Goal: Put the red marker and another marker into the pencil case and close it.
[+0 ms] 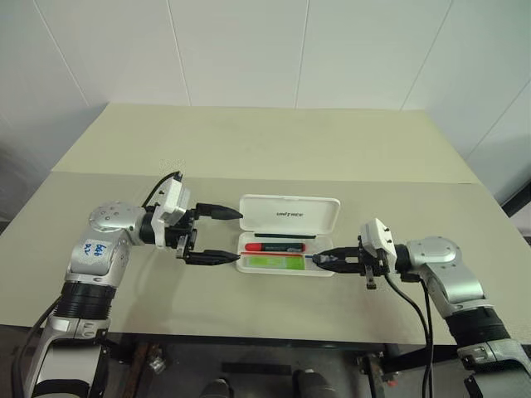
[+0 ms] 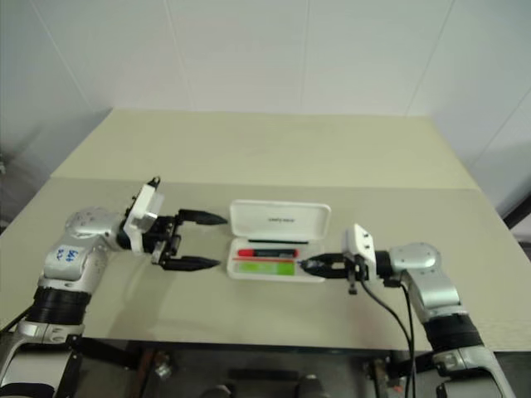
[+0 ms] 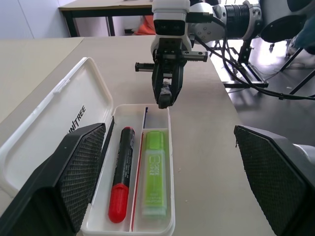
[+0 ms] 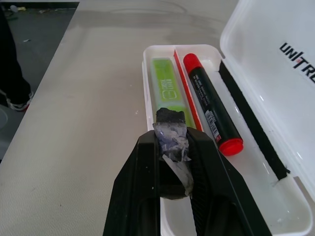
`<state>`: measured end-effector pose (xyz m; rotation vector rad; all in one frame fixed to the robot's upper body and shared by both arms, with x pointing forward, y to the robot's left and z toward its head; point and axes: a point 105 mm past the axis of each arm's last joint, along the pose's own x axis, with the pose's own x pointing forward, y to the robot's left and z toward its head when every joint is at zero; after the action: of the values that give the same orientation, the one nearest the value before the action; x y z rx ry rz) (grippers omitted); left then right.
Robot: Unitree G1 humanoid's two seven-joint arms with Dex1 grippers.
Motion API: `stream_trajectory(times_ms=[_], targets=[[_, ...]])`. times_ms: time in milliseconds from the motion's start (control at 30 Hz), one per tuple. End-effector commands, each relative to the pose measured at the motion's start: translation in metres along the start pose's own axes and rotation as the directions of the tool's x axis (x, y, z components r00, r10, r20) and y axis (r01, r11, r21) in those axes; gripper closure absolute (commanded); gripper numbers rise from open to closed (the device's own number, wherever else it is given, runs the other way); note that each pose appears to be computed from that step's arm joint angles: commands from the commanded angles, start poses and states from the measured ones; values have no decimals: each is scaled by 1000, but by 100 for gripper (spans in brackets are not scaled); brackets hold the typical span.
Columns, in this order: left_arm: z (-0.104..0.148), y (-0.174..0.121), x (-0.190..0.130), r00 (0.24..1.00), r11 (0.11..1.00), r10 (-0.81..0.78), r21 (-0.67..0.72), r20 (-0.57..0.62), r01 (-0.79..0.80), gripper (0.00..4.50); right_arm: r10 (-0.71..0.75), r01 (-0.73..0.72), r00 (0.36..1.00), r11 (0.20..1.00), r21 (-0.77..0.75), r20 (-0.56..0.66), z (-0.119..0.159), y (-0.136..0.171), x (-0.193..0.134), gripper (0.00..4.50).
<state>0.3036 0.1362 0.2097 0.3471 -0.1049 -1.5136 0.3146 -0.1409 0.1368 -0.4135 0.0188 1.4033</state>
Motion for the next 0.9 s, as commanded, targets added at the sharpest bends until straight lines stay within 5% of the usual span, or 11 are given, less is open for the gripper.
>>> stream_trajectory(times_ms=[33, 433, 467, 800, 900], targets=[[9, -3, -5, 1000, 999, 14, 35, 1, -14, 0, 20, -19, 1000, 999, -39, 9, 5, -5, 1, 411], [11, -5, -8, 1000, 999, 26, 38, -8, -25, 0, 26, -26, 1000, 999, -21, -16, -3, -17, -2, 411], [12, -4, -8, 1000, 999, 26, 39, -8, -26, 0, 29, -29, 999, 1000, -12, -13, -3, -17, -2, 340], [13, -1, -7, 1000, 999, 29, 46, -6, -29, 0, 6, -5, 1000, 999, -43, 21, 6, -20, -4, 4], [12, 1, -7, 999, 998, 36, 41, 0, -36, 0, -22, 25, 998, 999, -46, 62, 16, -21, -10, 4]])
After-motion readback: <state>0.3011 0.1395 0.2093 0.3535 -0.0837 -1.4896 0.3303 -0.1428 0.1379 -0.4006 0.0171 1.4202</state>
